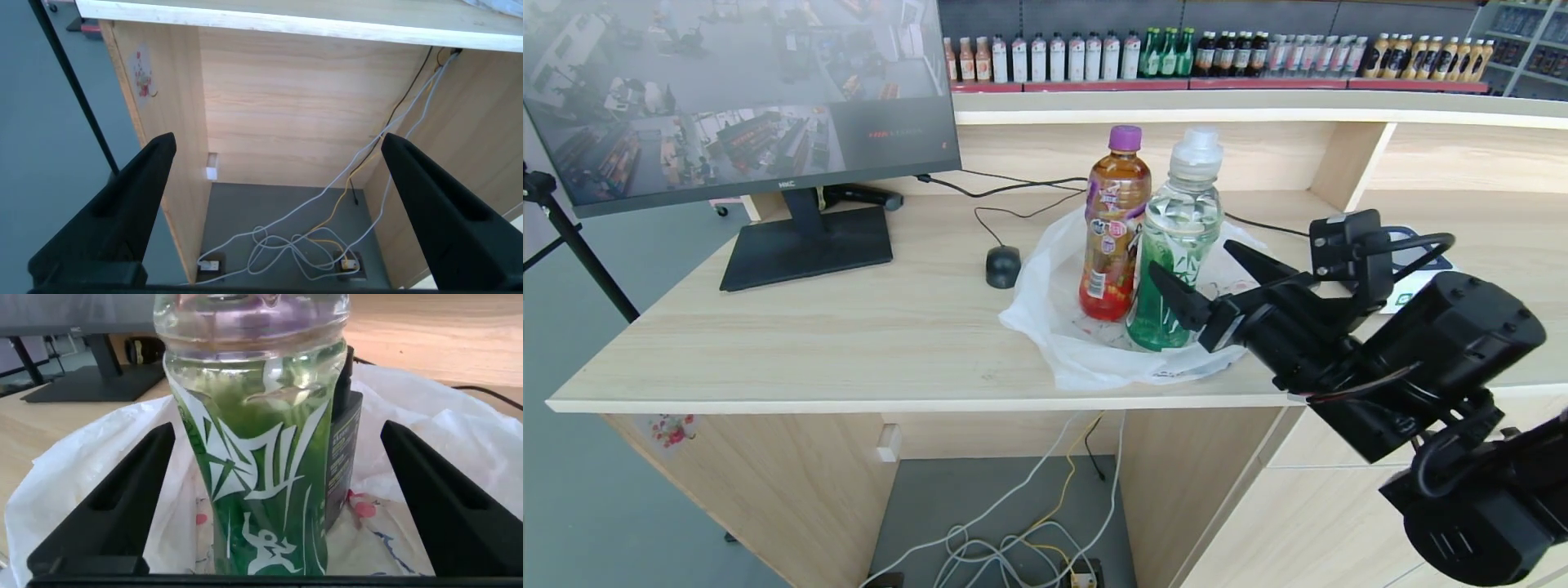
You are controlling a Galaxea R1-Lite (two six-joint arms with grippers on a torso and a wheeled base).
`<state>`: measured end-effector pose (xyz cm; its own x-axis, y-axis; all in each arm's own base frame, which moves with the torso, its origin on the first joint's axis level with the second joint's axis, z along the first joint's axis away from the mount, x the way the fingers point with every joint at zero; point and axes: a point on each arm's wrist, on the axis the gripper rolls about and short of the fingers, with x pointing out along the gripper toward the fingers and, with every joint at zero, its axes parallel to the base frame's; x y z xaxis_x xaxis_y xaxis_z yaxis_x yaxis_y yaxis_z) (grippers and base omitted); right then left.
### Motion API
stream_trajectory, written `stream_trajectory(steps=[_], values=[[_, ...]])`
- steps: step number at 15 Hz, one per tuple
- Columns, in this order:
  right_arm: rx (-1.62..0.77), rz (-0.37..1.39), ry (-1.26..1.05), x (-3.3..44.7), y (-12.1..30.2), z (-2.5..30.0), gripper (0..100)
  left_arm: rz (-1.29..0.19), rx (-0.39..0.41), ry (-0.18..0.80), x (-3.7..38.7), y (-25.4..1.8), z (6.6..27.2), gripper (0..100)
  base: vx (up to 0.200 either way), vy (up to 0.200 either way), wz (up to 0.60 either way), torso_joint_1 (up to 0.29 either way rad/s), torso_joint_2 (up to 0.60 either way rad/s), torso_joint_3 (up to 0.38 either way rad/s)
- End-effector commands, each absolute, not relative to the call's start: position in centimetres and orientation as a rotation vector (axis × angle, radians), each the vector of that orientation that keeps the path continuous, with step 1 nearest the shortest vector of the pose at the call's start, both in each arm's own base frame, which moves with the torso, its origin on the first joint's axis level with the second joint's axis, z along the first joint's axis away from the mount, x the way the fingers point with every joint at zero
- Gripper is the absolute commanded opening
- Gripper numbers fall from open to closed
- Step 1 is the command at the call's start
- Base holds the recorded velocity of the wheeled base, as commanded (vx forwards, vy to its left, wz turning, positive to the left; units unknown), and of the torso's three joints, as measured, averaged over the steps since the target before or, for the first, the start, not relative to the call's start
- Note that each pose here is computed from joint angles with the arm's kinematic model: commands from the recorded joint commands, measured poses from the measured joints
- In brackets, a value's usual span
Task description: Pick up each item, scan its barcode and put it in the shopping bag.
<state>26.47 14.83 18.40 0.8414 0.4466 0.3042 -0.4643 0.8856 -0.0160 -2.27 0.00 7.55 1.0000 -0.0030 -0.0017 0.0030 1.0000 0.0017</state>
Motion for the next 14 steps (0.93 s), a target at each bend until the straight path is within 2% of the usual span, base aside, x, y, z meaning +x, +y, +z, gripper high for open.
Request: stream_trajectory(steps=[1, 6, 10, 14], values=[[0.071, 0.466, -0.362, 23.4, 12.7, 20.5, 100, -0.003, 0.0, 0.002, -2.3, 0.0, 7.6, 100, 0.0, 0.0, 0.0, 0.0, 0.0, 0.0], [0.067, 0.406, -0.385, 17.6, 8.1, 20.9, 100, -0.003, 0.002, 0.002, -2.3, 0.0, 7.6, 100, 0.0, 0.0, 0.0, 0.0, 0.0, 0.0], [0.048, 0.369, -0.333, 11.6, 4.8, 18.1, 100, -0.003, 0.002, 0.002, -2.3, 0.0, 7.6, 100, 0.0, 0.0, 0.0, 0.0, 0.0, 0.0], [0.024, 0.359, -0.254, 9.1, 3.7, 17.2, 100, -0.003, 0.002, 0.002, -2.3, 0.0, 7.6, 100, 0.0, 0.0, 0.0, 0.0, 0.0, 0.0]])
